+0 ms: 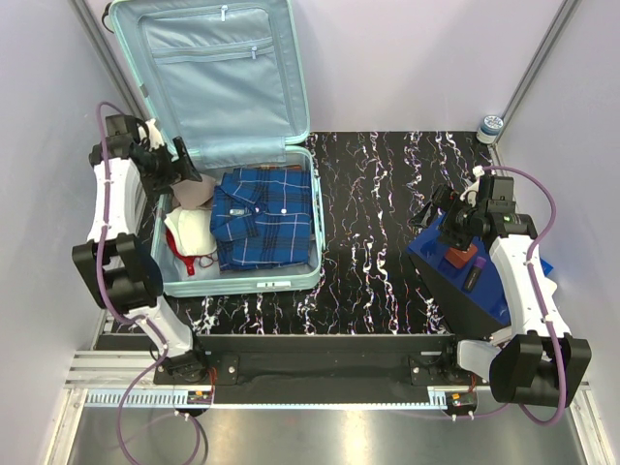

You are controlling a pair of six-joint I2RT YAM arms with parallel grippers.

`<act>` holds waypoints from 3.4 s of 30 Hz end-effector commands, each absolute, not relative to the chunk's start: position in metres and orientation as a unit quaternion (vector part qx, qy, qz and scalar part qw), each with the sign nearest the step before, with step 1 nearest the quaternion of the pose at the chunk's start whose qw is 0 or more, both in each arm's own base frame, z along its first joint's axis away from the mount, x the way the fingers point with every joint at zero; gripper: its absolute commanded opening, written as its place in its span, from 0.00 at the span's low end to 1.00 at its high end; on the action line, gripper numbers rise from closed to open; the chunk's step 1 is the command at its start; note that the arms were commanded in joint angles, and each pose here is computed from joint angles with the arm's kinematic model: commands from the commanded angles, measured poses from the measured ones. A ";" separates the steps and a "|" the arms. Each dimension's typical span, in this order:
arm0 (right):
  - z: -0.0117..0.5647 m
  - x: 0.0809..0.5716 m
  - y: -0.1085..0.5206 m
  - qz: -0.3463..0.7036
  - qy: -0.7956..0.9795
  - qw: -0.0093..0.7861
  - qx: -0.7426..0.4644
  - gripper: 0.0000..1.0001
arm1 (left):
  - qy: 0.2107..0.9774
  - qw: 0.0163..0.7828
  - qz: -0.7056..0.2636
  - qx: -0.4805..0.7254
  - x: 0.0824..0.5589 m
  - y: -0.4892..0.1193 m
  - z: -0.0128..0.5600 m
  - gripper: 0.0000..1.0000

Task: Pack the luggage
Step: Place the clothes in the luggage, then close the luggage at the corner of the board.

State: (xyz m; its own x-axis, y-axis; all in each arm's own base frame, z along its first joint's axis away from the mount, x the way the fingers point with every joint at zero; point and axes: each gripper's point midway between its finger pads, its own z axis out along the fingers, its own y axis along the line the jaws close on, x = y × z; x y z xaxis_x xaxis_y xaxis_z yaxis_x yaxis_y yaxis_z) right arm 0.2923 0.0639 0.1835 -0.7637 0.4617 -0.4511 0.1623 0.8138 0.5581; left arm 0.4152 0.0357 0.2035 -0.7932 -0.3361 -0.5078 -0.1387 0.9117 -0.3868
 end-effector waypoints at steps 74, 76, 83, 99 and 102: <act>0.272 0.490 0.186 0.360 0.820 0.443 -0.041 0.99 | 0.880 0.437 -0.150 -0.112 0.443 0.033 0.269 0.99; 0.296 0.512 0.198 0.383 0.789 0.476 -0.063 0.97 | 0.883 0.439 -0.125 -0.112 0.438 0.042 0.266 0.99; 0.279 0.590 0.257 0.399 0.752 0.515 -0.101 0.94 | 0.880 0.441 -0.127 -0.120 0.433 0.046 0.262 0.99; 0.270 0.655 0.367 0.363 0.641 0.662 -0.141 0.80 | 0.883 0.423 -0.160 -0.127 0.433 0.037 0.243 0.99; 0.272 0.660 0.367 0.342 0.632 0.683 -0.134 0.77 | 0.881 0.424 -0.169 -0.125 0.433 0.034 0.244 0.99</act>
